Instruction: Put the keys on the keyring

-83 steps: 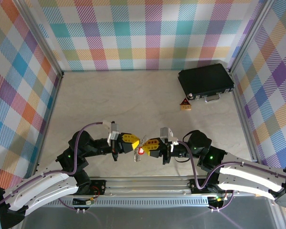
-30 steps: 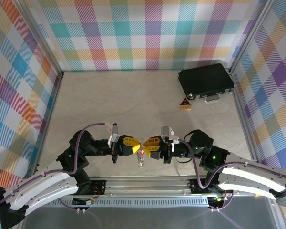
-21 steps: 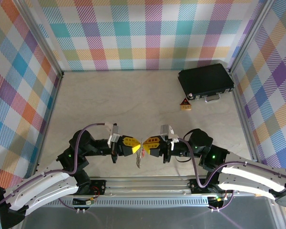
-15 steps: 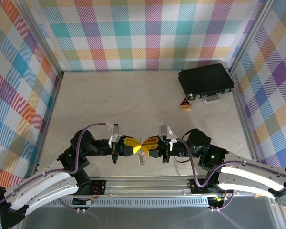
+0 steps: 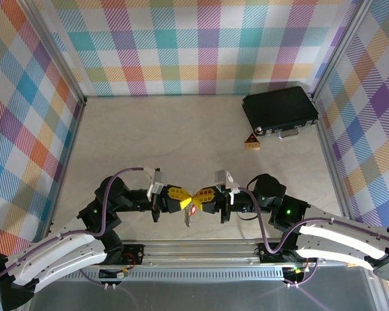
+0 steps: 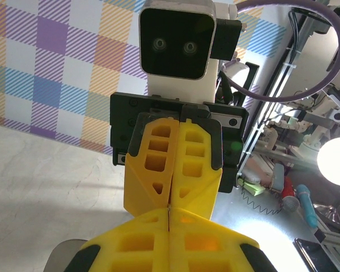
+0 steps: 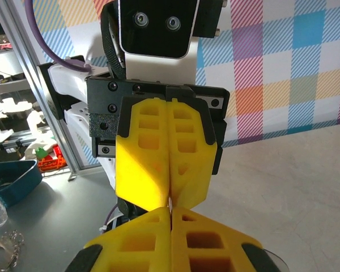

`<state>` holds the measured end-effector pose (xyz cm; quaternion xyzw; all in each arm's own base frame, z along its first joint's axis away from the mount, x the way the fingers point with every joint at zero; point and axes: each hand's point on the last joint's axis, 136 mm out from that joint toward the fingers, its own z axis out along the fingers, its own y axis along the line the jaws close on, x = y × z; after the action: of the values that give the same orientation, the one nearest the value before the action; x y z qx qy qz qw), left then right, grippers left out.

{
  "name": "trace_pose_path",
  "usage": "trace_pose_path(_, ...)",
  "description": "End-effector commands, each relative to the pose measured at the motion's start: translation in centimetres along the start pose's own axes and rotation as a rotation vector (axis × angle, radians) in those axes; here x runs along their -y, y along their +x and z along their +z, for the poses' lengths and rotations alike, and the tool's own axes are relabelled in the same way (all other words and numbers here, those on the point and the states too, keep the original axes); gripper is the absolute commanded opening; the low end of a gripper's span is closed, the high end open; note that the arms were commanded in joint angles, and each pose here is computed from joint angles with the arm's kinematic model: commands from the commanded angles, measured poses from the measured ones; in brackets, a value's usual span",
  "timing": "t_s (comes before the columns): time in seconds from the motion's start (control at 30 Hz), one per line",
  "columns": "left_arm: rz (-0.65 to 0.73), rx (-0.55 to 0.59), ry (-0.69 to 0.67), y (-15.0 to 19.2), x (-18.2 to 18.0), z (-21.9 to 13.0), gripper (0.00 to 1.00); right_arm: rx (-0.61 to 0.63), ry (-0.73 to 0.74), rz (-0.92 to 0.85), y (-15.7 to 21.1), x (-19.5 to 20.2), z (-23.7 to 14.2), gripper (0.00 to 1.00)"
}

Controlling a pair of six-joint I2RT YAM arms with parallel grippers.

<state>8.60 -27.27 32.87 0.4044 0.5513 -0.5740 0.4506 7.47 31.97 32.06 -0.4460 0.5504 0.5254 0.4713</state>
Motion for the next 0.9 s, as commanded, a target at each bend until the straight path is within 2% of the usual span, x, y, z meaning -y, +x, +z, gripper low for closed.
trace_pose_path(0.0, 0.056, 0.055, 0.022, -2.17, 0.99, -0.26, 0.00, -0.050, -0.019, -0.013, 0.26, -0.39, 0.19, 0.00)
trace_pose_path(0.2, 0.055, 0.023, 0.010, -1.63, 0.86, -0.32, 0.00, -0.140, -0.011, -0.018, 0.56, -0.25, 0.42, 0.00)
trace_pose_path(0.5, 0.062, 0.031, 0.006, -1.74, 0.88, -0.46, 0.00, -0.133, -0.010, 0.021, 0.03, -0.32, 0.45, 0.00)
trace_pose_path(0.63, 0.068, 0.037, 0.009, -1.89, 0.94, -0.45, 0.00, -0.133, -0.004, 0.043, -0.18, -0.33, 0.31, 0.18)
trace_pose_path(0.87, 0.072, 0.046, 0.020, -2.08, 1.18, -0.50, 0.00, -0.116, 0.031, 0.086, -0.33, 0.33, 0.06, 0.28)
